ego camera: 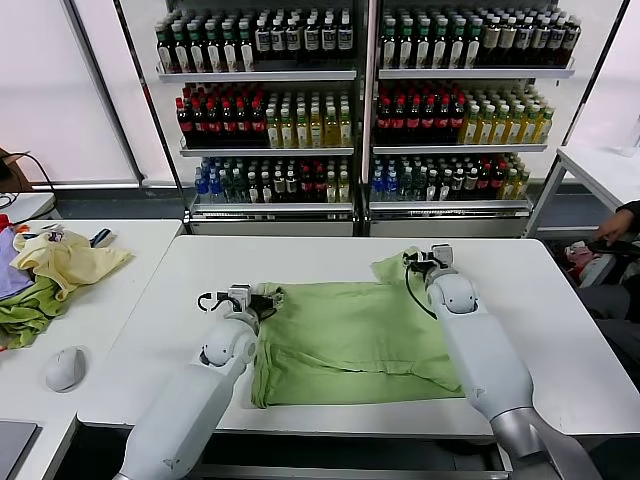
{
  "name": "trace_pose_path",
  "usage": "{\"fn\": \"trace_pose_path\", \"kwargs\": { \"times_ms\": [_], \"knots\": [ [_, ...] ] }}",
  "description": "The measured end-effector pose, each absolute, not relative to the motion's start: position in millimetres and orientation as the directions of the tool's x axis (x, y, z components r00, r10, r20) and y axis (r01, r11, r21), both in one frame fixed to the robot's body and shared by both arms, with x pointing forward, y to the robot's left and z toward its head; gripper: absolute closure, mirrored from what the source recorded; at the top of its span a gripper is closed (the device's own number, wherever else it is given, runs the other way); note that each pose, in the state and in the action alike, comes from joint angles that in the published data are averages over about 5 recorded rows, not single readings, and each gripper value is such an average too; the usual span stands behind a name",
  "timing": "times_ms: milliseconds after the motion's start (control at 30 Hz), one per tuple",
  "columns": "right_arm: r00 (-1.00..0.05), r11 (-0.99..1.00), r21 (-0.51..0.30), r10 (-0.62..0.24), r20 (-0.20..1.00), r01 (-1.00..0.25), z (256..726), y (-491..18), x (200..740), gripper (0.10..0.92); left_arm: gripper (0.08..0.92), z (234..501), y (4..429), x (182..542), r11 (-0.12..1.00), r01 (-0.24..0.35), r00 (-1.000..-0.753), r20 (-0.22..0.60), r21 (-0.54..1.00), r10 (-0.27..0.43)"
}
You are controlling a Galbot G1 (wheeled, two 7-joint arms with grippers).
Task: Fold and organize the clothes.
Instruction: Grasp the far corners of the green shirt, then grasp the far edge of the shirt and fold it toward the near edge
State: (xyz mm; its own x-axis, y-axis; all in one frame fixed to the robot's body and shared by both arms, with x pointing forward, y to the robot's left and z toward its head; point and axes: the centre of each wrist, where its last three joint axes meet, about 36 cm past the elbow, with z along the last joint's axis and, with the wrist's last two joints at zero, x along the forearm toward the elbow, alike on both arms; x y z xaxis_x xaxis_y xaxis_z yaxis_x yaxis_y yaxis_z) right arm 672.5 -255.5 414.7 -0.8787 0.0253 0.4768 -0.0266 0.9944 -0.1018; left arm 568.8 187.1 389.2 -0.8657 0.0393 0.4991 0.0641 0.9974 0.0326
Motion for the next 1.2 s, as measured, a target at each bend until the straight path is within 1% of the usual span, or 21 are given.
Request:
{"fn": "trace_pose_path", "kwargs": {
  "times_ms": [33,133,633,800,900,1067,1200],
  "knots": [
    [-0.875,0.995,-0.101,0.027,0.484,-0.026,412.7,-255.8,672.9,0.21,0.216,388.7,186.8,568.6,0.997,0.066,-0.865,0.501,0.029,0.043],
    [-0.865,0.995,-0.097,0.027,0.501,-0.025,408.1,-256.1,673.3,0.27,0.293,387.3,186.4,567.5,0.997,0.072,-0.861,0.505,0.02,0.052],
    [-0.84,0.998,-0.058,-0.001,0.542,-0.039,399.1,-258.1,668.8,0.7,0.727,384.4,184.5,562.8,0.995,0.094,-0.852,0.517,-0.008,0.085],
    [-0.843,0.998,-0.043,-0.022,0.537,-0.053,397.6,-259.6,662.6,0.847,0.866,384.1,186.0,560.0,0.996,0.092,-0.854,0.512,-0.021,0.09],
    [-0.85,0.998,-0.033,-0.035,0.526,-0.061,398.1,-260.3,657.1,0.899,0.901,384.7,188.5,557.2,0.996,0.089,-0.859,0.503,-0.032,0.093],
    [-0.87,0.997,-0.009,-0.06,0.489,-0.074,405.9,-263.1,644.0,0.906,0.903,387.8,192.6,550.7,0.995,0.084,-0.873,0.478,-0.052,0.098],
    [-0.889,0.996,0.01,-0.083,0.451,-0.088,416.9,-267.1,629.2,0.906,0.903,394.2,197.1,543.2,0.994,0.081,-0.89,0.443,-0.073,0.105]
  ]
}}
